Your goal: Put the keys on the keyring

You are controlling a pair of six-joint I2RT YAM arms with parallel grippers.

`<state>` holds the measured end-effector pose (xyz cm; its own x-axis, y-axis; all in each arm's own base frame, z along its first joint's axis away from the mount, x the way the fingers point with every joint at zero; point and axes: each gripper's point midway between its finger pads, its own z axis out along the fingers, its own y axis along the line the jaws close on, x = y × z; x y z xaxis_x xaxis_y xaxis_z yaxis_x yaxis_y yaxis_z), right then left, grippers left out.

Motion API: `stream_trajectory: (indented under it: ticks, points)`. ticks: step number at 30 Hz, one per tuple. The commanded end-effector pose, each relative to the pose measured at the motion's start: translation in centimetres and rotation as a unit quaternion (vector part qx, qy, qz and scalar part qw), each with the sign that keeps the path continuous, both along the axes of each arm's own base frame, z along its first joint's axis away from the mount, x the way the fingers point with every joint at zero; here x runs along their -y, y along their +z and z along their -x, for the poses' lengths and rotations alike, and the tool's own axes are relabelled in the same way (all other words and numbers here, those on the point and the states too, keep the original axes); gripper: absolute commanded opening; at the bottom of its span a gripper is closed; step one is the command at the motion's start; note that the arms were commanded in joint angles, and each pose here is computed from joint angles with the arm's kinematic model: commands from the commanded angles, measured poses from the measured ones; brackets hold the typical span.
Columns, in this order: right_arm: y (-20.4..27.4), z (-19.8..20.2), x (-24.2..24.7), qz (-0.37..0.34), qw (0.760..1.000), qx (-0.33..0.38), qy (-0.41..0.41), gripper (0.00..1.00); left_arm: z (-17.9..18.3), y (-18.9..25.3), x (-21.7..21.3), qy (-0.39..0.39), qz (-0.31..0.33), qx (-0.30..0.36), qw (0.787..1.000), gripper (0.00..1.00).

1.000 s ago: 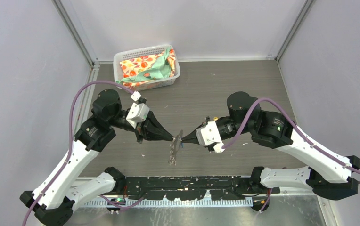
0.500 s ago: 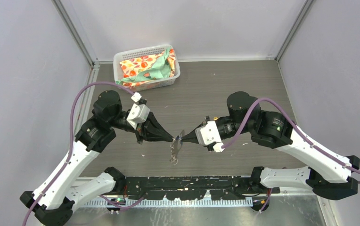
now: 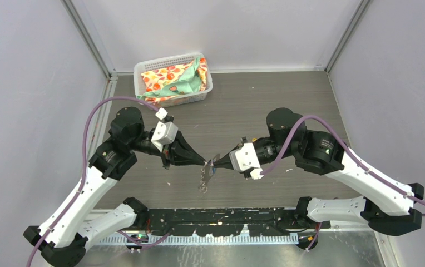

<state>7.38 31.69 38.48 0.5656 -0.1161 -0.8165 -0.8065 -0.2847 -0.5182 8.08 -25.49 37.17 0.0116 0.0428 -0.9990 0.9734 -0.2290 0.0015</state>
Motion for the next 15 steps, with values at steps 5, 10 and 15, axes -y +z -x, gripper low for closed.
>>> stream_trajectory:
  ticks: [5, 10, 15]
  points:
    - [2.39, 0.12, -0.45, -0.035, 0.999, 0.021, 0.010, 0.01, -0.36, 0.62, 0.15, 0.007, 0.015, 0.027, 1.000, 0.00]
    - [2.47, 0.00, -0.52, -0.036, 0.999, 0.023, 0.007, 0.01, -0.27, 0.39, 0.13, 0.005, 0.011, 0.025, 1.000, 0.00]
    - [2.54, -0.24, -0.67, -0.038, 0.999, 0.025, 0.003, 0.01, -0.68, 0.09, 0.12, 0.019, 0.003, 0.018, 1.000, 0.00]
